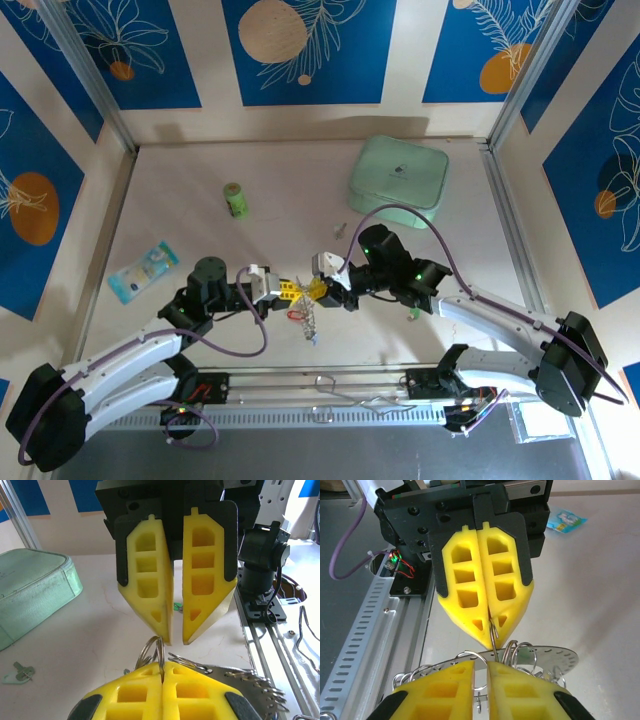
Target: Put the keys on the keyring
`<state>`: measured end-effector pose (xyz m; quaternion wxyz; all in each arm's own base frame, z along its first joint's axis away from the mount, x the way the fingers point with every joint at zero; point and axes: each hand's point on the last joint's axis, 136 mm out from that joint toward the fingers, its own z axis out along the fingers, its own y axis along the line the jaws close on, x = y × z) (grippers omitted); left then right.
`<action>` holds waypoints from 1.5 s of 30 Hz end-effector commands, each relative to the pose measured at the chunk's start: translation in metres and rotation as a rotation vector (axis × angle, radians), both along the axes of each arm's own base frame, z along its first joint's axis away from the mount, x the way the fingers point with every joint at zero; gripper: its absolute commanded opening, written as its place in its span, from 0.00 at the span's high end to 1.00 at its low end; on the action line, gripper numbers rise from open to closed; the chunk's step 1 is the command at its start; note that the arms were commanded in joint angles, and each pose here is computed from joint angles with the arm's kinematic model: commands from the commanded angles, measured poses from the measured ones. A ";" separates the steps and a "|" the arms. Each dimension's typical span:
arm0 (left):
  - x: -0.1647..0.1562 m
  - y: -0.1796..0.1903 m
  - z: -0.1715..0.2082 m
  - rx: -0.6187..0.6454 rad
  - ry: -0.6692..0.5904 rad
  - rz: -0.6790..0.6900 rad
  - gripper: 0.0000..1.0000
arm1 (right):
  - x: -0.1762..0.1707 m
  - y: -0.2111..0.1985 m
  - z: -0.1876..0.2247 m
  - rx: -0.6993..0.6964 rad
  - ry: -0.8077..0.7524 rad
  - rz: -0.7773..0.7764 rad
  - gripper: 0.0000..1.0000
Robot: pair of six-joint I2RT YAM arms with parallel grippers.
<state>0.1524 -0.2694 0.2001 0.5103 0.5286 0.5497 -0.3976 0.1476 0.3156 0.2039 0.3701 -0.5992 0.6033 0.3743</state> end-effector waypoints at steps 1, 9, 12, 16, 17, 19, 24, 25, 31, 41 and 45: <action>-0.010 -0.004 0.012 -0.050 -0.032 -0.059 1.00 | 0.006 -0.002 -0.008 -0.017 0.001 -0.031 0.79; -0.012 -0.005 0.013 -0.056 -0.027 -0.075 1.00 | 0.004 0.001 -0.007 -0.016 0.000 -0.017 0.75; -0.011 -0.004 0.012 -0.051 -0.030 -0.068 1.00 | 0.006 -0.001 -0.009 -0.025 -0.002 -0.029 0.77; -0.010 -0.003 0.011 -0.044 -0.042 -0.055 1.00 | 0.006 -0.008 -0.009 -0.038 0.003 -0.032 0.80; -0.010 -0.003 0.010 -0.040 -0.043 -0.054 1.00 | 0.005 -0.010 -0.011 -0.045 0.008 -0.032 0.80; -0.009 -0.003 0.010 -0.036 -0.044 -0.053 1.00 | 0.005 -0.011 -0.012 -0.053 0.009 -0.032 0.80; -0.010 -0.003 0.010 -0.038 -0.040 -0.061 1.00 | 0.006 -0.010 -0.013 -0.056 0.008 -0.035 0.77; -0.011 -0.003 0.010 -0.039 -0.041 -0.064 1.00 | 0.006 -0.009 -0.012 -0.052 0.006 -0.030 0.76; -0.013 -0.005 0.010 -0.045 -0.028 -0.078 1.00 | 0.001 -0.001 -0.004 -0.016 -0.007 0.001 0.75; -0.015 -0.007 0.010 -0.052 -0.019 -0.101 1.00 | -0.002 0.009 0.001 0.009 -0.007 0.045 0.83; -0.015 -0.008 0.011 -0.055 -0.013 -0.106 1.00 | -0.003 0.012 -0.001 0.007 -0.012 0.058 0.83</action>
